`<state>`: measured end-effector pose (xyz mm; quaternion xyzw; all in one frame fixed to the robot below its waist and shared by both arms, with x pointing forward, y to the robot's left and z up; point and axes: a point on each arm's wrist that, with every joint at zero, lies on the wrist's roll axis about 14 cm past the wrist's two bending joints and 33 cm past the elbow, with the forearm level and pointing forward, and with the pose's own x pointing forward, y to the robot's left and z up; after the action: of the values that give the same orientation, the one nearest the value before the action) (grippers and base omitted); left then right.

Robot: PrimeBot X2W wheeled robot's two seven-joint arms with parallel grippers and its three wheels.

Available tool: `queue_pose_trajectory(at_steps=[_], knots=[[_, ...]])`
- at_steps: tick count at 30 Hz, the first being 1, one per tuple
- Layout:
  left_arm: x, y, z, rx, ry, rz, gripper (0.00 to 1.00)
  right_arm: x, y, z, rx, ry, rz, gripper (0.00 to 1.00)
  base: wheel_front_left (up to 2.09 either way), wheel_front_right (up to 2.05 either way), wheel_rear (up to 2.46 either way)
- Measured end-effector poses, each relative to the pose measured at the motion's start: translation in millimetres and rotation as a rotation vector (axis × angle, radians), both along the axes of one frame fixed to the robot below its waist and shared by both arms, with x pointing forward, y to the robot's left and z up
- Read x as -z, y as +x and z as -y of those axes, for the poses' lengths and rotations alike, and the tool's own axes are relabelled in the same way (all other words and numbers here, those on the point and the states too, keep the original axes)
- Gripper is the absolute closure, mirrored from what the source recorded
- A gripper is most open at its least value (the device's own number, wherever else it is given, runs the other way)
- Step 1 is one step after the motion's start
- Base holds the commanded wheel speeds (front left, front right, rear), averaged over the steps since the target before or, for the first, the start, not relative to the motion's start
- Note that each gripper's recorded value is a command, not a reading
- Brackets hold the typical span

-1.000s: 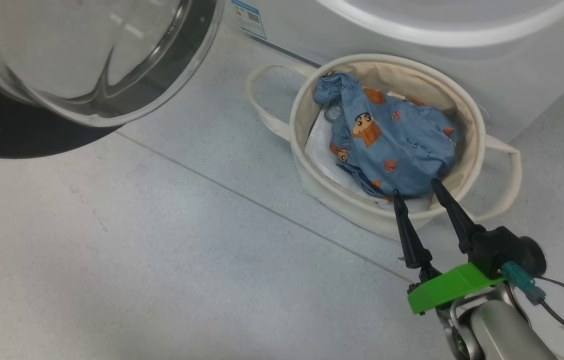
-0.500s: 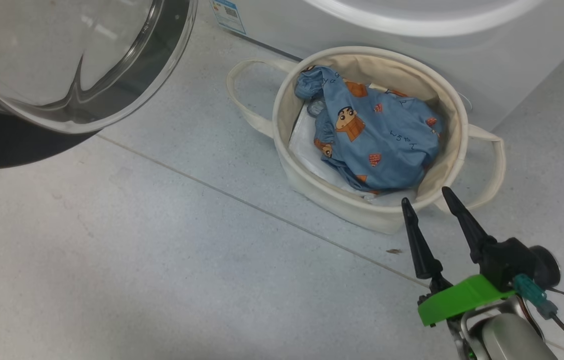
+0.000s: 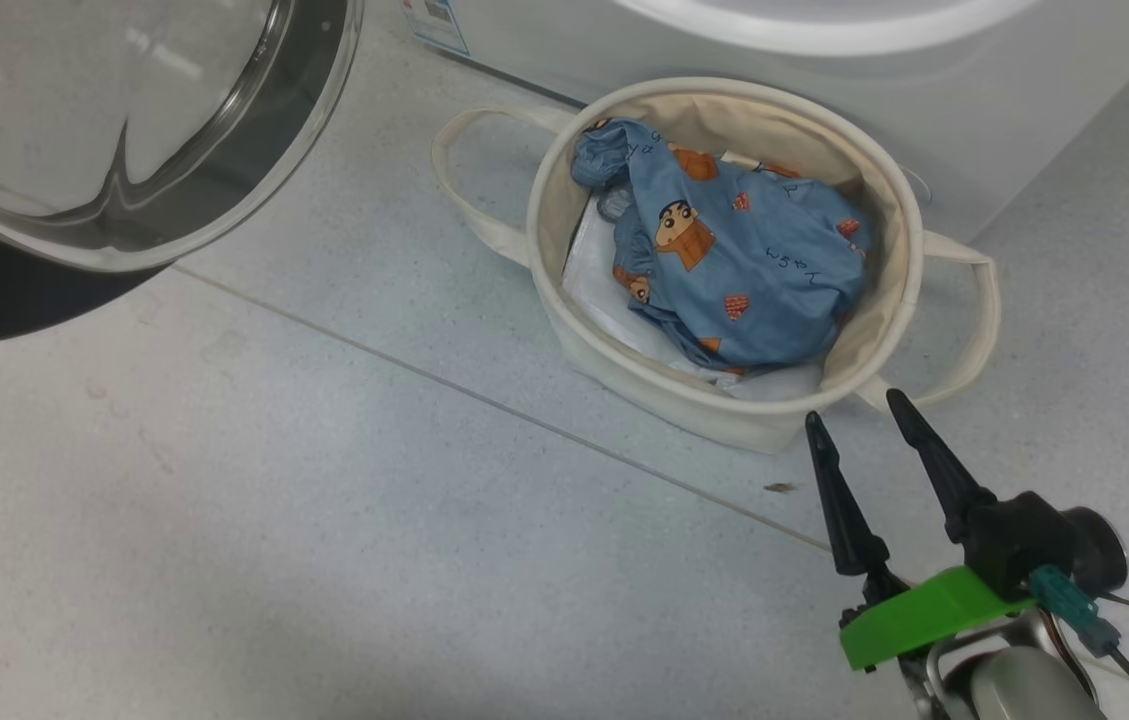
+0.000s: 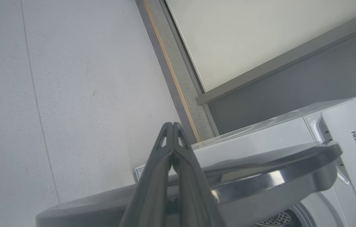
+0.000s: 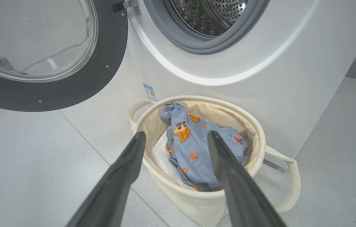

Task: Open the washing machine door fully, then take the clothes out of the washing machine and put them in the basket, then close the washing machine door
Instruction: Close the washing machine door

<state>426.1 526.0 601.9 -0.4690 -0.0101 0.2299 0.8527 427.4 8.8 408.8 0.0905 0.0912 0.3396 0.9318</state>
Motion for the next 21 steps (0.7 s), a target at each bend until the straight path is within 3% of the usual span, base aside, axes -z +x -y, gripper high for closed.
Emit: queue_pose_trajectory(at_steps=[15,16,18,21], knots=[[24,16,29,0.157,-0.082,-0.086,1.0,5,6,3,0.001,-0.015,0.001,0.0,0.0,0.0,0.0],[26,16,33,0.184,-0.088,-0.103,1.0,5,7,2,0.0,-0.013,0.002,0.0,0.0,0.0,0.0],[32,19,64,0.35,0.023,-0.253,1.0,2,6,-5,-0.021,-0.005,0.008,0.0,0.0,0.0,0.0],[37,28,109,0.513,0.065,-0.285,1.0,-2,1,-15,-0.048,0.002,0.014,0.0,0.0,0.0,0.0]])
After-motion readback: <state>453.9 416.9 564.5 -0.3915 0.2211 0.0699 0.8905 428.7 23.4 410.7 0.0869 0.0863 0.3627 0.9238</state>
